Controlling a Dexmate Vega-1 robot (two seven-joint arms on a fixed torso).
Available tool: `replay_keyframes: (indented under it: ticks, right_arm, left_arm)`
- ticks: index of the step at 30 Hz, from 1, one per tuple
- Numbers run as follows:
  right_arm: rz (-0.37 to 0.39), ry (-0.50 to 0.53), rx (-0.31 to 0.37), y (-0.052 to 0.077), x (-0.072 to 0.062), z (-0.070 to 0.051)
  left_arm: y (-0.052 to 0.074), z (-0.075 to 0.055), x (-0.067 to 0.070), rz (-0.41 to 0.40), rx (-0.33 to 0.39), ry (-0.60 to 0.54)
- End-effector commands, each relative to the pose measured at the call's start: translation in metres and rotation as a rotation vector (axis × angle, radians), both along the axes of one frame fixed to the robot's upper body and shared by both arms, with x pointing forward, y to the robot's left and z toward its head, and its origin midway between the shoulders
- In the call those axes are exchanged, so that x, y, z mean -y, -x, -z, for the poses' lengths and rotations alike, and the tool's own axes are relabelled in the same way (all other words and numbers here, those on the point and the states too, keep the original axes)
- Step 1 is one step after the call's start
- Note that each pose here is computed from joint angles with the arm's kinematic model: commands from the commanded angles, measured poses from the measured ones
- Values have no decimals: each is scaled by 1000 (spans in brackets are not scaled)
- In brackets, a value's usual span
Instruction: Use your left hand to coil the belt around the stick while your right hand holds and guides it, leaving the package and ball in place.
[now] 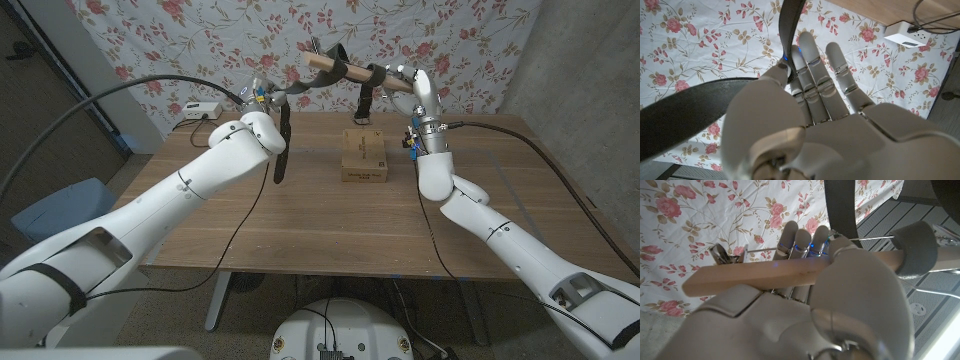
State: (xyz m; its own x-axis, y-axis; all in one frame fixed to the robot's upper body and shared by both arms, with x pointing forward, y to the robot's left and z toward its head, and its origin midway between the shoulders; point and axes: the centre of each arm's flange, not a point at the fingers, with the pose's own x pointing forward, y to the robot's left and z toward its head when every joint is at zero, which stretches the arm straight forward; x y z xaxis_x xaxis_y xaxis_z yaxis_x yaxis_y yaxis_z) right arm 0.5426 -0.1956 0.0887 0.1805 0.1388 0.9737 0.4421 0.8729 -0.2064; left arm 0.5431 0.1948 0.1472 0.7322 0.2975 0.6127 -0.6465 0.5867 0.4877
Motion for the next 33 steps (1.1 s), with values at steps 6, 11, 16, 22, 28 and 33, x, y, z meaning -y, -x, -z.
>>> replay_keyframes:
  ticks: [6,11,16,22,28,33]
  right_arm:
    - [19,68,87,8,8,5]
    - [118,76,113,3,6,9]
    - [176,78,104,-8,4,10]
    - [224,90,112,-16,-2,8]
    - [273,103,102,-27,-7,9]
    - [332,121,116,-37,-14,10]
  left_arm:
    - [-15,-88,15,-5,-48,-106]
    - [-4,-120,24,78,-93,-123]
    - [9,-141,25,204,-76,-80]
    - [18,-160,22,331,-42,-20]
    - [30,-180,19,467,7,48]
    - [41,-200,21,532,20,69]
